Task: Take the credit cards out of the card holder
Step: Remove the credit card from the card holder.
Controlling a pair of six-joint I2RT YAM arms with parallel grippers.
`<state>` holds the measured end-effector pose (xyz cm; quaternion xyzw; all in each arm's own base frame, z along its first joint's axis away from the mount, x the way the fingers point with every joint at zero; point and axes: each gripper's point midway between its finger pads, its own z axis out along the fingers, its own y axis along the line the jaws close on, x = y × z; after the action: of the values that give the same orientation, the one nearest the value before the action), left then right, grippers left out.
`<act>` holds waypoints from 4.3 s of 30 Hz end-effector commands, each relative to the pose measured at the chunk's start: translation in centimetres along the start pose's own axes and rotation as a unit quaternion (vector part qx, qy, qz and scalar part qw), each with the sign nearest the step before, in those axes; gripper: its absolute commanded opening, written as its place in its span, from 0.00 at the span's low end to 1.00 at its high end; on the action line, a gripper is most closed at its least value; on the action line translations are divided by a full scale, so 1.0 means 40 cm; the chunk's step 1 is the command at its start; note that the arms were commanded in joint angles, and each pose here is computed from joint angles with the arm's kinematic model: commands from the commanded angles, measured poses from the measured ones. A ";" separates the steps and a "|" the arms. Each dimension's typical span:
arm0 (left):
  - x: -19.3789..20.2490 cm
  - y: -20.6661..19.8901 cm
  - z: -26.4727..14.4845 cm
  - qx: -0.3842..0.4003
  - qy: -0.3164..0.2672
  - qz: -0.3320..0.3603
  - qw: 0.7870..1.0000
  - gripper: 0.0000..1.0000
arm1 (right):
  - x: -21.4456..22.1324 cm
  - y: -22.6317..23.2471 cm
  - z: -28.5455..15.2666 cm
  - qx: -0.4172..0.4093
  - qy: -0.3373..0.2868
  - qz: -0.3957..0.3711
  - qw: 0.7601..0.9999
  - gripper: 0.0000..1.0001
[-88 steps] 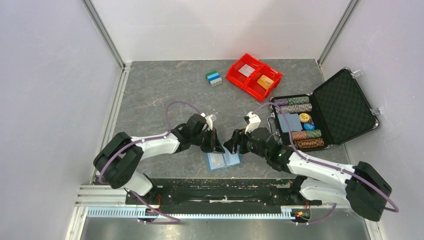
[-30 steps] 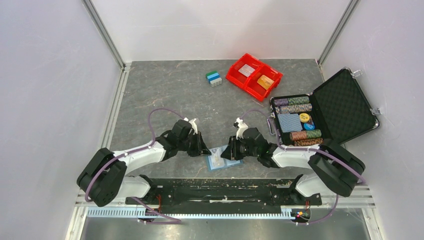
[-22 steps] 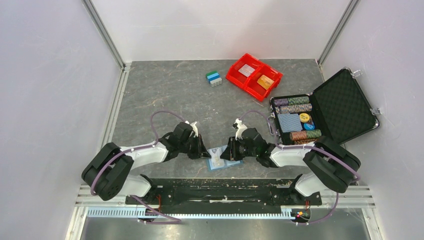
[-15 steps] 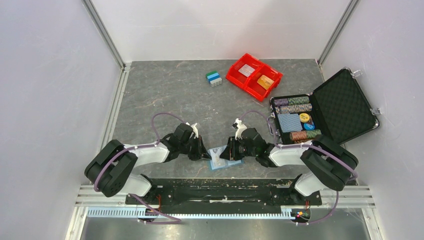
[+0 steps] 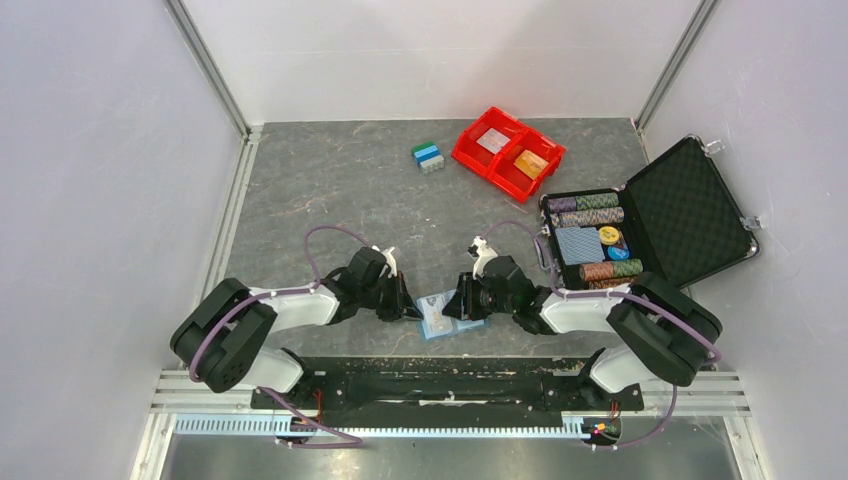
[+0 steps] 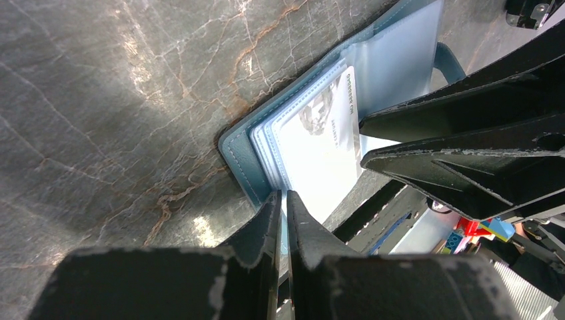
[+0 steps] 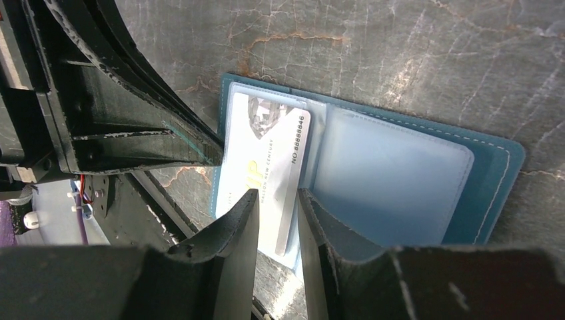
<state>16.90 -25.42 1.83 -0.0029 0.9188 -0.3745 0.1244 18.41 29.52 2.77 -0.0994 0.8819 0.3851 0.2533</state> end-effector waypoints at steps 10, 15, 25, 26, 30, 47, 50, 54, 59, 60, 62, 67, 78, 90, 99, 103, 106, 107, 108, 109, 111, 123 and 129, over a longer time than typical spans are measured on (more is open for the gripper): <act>0.014 0.030 0.006 -0.023 0.006 -0.009 1.000 0.13 | -0.006 0.011 0.007 -0.008 0.003 0.003 1.000 0.32; 0.012 0.026 0.004 -0.021 0.004 -0.008 1.000 0.13 | 0.007 0.010 0.012 -0.011 0.013 0.014 1.000 0.33; 0.015 0.026 0.004 -0.020 0.007 -0.008 1.000 0.13 | -0.019 0.049 0.000 -0.064 -0.011 0.028 0.997 0.27; 0.015 0.026 0.004 -0.020 0.007 -0.008 1.000 0.14 | -0.022 0.049 -0.002 -0.069 -0.014 0.030 0.997 0.26; 0.019 0.031 0.004 -0.022 0.008 -0.009 1.000 0.14 | -0.029 0.039 -0.007 -0.077 -0.024 0.031 0.996 0.22; 0.023 0.038 0.006 -0.030 0.013 -0.010 0.999 0.13 | -0.029 0.041 -0.027 -0.116 -0.036 0.047 0.992 0.00; 0.021 0.048 0.006 -0.042 0.013 -0.008 0.999 0.13 | -0.031 0.031 -0.037 -0.113 -0.042 0.044 0.992 0.00; 0.021 0.061 0.010 -0.056 0.018 -0.006 0.998 0.14 | -0.027 0.012 -0.048 -0.101 -0.044 0.046 0.993 0.00; 0.022 0.068 0.015 -0.065 0.026 -0.002 0.998 0.13 | -0.025 -0.021 -0.066 -0.085 -0.052 0.051 0.994 0.00; 0.022 0.069 0.016 -0.066 0.027 0.001 0.997 0.13 | -0.026 -0.027 -0.070 -0.082 -0.053 0.053 0.994 0.00; 0.021 0.072 0.014 -0.070 0.027 0.006 0.997 0.13 | -0.030 -0.037 -0.079 -0.080 -0.057 0.057 0.994 0.00; 0.019 0.075 0.010 -0.079 0.030 0.010 0.996 0.13 | -0.037 -0.059 -0.101 -0.067 -0.066 0.057 0.994 0.00; 0.001 0.004 -0.007 -0.031 0.020 0.008 0.999 0.21 | -0.050 -0.076 -0.139 -0.051 -0.077 0.051 0.994 0.00; -0.039 -0.094 -0.037 0.030 -0.018 0.012 0.999 0.45 | -0.098 -0.053 -0.163 -0.048 -0.081 0.004 0.996 0.06; -0.040 -0.147 -0.020 0.048 -0.011 0.034 0.998 0.40 | -0.119 -0.039 -0.136 -0.051 -0.060 0.004 0.997 0.23; -0.047 -0.151 -0.011 0.035 -0.022 0.038 0.998 0.40 | -0.107 -0.053 -0.118 -0.041 -0.047 0.004 0.998 0.28; -0.043 -0.142 -0.003 0.019 -0.022 0.039 0.999 0.41 | -0.098 -0.077 -0.105 -0.023 -0.036 0.002 0.999 0.31; -0.045 -0.136 -0.003 0.010 -0.025 0.040 0.999 0.41 | -0.095 -0.087 -0.101 -0.014 -0.033 -0.001 0.999 0.32; -0.047 -0.133 -0.003 0.003 -0.029 0.042 0.999 0.42 | -0.096 -0.094 -0.099 -0.008 -0.033 -0.005 0.999 0.33; -0.044 -0.126 -0.005 -0.008 -0.030 0.041 0.999 0.43 | -0.097 -0.102 -0.096 0.000 -0.033 -0.007 0.999 0.34; -0.047 -0.122 -0.013 -0.021 -0.040 0.044 0.998 0.45 | -0.097 -0.115 -0.094 0.013 -0.030 -0.011 0.999 0.34; -0.077 -0.190 -0.045 -0.005 -0.076 0.050 0.996 0.39 | -0.119 -0.097 -0.090 0.001 -0.035 -0.021 0.999 0.35; -0.077 -0.198 -0.040 -0.003 -0.084 0.055 0.995 0.40 | -0.133 -0.080 -0.094 -0.011 -0.045 -0.020 0.999 0.34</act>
<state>18.03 -28.77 7.57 0.0368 0.9148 -0.3456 0.2060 21.37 23.48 3.67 -0.0917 0.8817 0.3767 0.2687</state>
